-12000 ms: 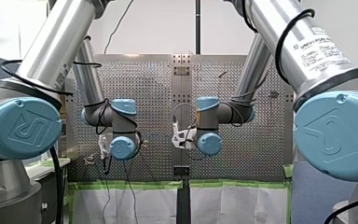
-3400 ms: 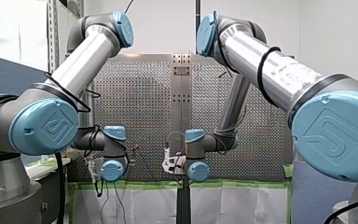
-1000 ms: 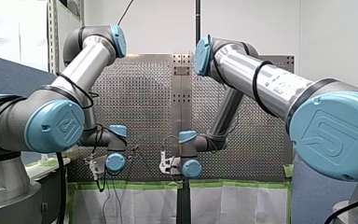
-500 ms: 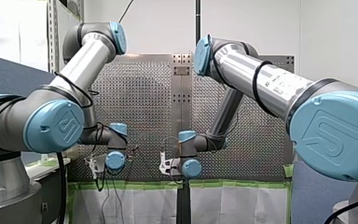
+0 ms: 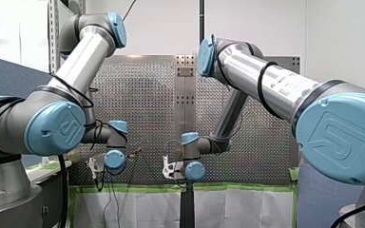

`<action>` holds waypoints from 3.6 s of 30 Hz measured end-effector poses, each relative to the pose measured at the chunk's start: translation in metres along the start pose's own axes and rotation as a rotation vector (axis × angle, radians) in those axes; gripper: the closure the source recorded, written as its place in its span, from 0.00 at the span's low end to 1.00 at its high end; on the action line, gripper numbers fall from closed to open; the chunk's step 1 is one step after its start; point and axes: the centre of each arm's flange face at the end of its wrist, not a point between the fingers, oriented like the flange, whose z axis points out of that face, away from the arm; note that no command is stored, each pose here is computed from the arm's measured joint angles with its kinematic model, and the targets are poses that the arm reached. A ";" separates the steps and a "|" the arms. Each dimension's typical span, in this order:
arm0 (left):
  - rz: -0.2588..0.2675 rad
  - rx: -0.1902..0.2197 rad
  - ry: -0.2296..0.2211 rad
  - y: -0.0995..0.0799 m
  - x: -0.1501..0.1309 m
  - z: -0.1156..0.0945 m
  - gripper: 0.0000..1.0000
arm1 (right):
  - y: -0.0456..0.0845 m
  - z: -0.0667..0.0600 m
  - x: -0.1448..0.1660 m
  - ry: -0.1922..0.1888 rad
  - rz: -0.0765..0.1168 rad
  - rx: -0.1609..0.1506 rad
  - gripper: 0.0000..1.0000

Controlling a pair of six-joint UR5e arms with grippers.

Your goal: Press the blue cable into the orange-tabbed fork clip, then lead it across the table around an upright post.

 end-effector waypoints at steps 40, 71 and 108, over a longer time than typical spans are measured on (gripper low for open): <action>-0.080 0.076 -0.014 0.005 -0.022 0.049 1.00 | 0.007 0.006 0.014 0.023 0.005 -0.003 1.00; -0.107 0.085 0.105 0.017 0.005 0.076 1.00 | 0.010 0.010 0.018 0.036 0.007 -0.015 1.00; -0.095 0.078 0.108 0.011 -0.025 0.129 1.00 | 0.067 0.049 0.052 0.089 0.028 -0.095 1.00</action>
